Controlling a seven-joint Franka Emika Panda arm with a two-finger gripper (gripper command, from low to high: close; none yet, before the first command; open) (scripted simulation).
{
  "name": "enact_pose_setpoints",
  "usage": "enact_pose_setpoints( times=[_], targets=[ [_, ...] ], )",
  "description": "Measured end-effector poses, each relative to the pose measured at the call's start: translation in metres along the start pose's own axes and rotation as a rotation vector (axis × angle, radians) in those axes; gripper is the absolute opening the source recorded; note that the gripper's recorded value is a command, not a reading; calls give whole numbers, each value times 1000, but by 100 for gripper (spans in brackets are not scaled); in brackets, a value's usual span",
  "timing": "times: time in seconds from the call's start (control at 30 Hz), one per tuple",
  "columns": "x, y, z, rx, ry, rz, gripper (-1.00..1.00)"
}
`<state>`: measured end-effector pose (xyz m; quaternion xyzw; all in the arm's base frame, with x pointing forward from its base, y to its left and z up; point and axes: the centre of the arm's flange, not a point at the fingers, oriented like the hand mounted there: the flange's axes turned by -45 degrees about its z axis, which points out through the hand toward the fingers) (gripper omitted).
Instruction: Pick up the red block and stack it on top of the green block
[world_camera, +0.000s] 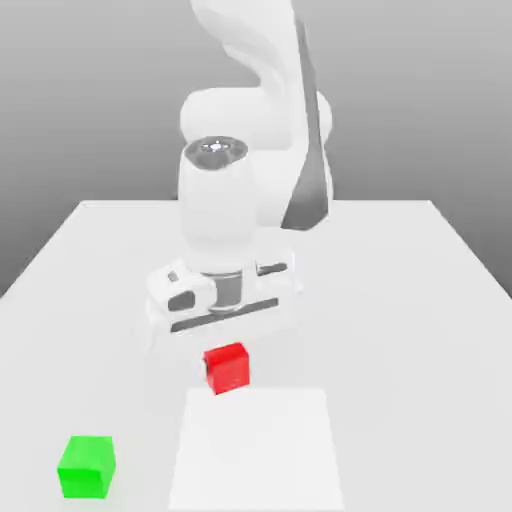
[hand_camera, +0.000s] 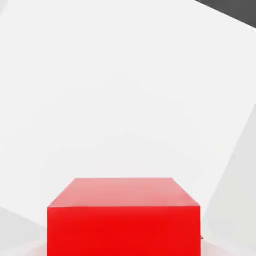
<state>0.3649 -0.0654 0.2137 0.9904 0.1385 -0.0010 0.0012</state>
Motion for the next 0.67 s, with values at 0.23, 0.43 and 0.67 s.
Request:
enact_pose_setpoints(
  times=[0.23,0.43,0.67],
  targets=[
    [30,87,-19,-2,-1,486,-100],
    [44,151,-19,4,2,829,-100],
    [44,155,27,3,2,851,100]
  ],
)
